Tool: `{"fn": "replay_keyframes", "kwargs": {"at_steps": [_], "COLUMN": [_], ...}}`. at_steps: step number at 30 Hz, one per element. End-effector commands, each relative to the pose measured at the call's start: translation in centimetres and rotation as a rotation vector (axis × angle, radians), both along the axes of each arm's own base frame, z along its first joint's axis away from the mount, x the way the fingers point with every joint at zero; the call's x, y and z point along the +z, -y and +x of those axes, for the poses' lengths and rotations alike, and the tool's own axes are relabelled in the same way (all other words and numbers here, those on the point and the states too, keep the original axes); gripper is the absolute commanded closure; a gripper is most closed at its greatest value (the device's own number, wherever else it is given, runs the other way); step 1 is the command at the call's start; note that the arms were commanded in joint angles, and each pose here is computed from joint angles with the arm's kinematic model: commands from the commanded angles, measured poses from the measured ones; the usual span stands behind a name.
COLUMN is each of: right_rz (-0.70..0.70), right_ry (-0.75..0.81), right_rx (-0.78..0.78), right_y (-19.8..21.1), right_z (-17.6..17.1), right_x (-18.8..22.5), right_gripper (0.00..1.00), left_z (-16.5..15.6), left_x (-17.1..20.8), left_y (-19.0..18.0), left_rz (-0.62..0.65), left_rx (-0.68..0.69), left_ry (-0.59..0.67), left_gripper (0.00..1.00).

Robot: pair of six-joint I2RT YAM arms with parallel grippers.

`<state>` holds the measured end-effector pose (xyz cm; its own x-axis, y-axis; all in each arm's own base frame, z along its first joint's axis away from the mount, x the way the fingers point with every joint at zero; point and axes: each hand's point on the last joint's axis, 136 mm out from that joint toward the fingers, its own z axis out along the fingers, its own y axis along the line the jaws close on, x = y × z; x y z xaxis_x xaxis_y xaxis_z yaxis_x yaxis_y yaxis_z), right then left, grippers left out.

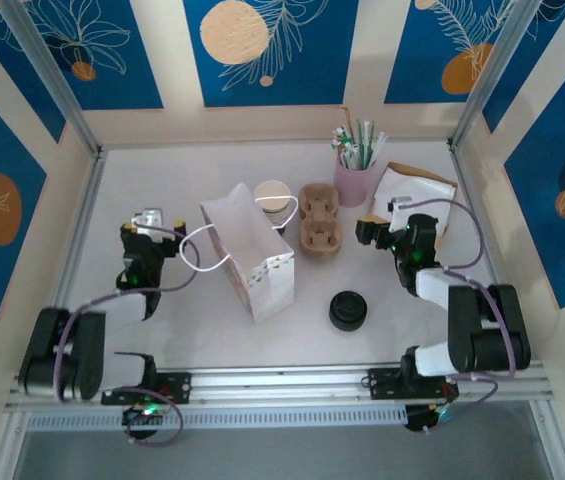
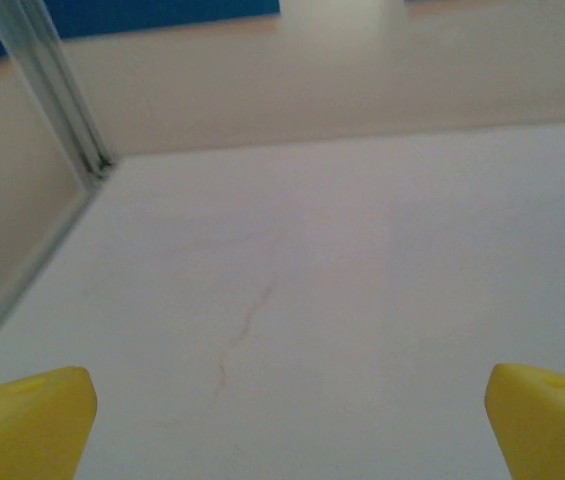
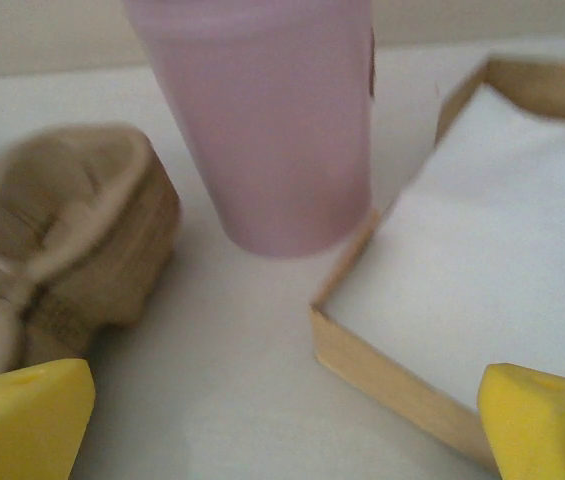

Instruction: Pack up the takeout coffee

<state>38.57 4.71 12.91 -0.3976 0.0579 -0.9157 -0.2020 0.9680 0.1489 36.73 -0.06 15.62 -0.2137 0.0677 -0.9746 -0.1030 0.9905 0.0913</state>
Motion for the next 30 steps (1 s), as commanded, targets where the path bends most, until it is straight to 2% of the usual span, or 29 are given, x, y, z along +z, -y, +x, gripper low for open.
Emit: {"fn": "replay_keyframes", "kwargs": {"at_steps": [1, 5, 8, 11, 14, 18, 20, 25, 30], "right_rz": [-0.01, 0.077, 0.171, 0.245, 0.281, 0.34, 0.393, 0.52, 0.555], "right_ry": [0.019, 0.035, 0.027, -0.028, -0.12, -0.208, -0.22, -0.297, -0.409], "right_rx": [0.002, -0.015, -0.023, -0.028, -0.075, -0.144, -0.121, -0.019, 0.134], "right_y": [-0.4, -0.8, -1.3, -1.7, -1.2, -0.1, -0.3, -1.4, -5.3], "right_z": [-0.7, -2.3, -4.0, -5.8, -7.7, -9.4, -9.7, -10.3, -12.5], "right_x": [3.3, 8.2, 11.5, 14.1, 15.5, 16.3, 16.7, 16.8, 14.4], "right_gripper": [0.01, 0.01, 0.01, 0.01, 0.01, 0.01, 0.01, 0.01, 0.03], "left_z": [-1.4, -3.4, -5.4, -7.8, -10.1, -12.3, -12.8, -12.7, -11.8], "left_x": [2.4, 6.3, 9.4, 12.1, 15.3, 18.6, 19.8, 19.7, 19.4], "left_y": [-1.3, -1.1, -0.8, -0.3, 1.3, 3.8, 4.4, 3.1, 4.8], "left_rz": [-0.016, -0.099, -0.217, -0.363, -0.461, -0.525, -0.545, -0.657, -0.678], "left_rx": [0.089, 0.082, 0.071, 0.064, -0.026, -0.192, -0.233, -0.112, -0.166], "left_ry": [-0.027, -0.015, 0.009, 0.011, -0.003, 0.023, 0.037, 0.002, -0.118], "left_gripper": [0.0, 0.0, 0.0, 0.0, 0.0, 0.0, 0.0, 0.0, 0.0]}}
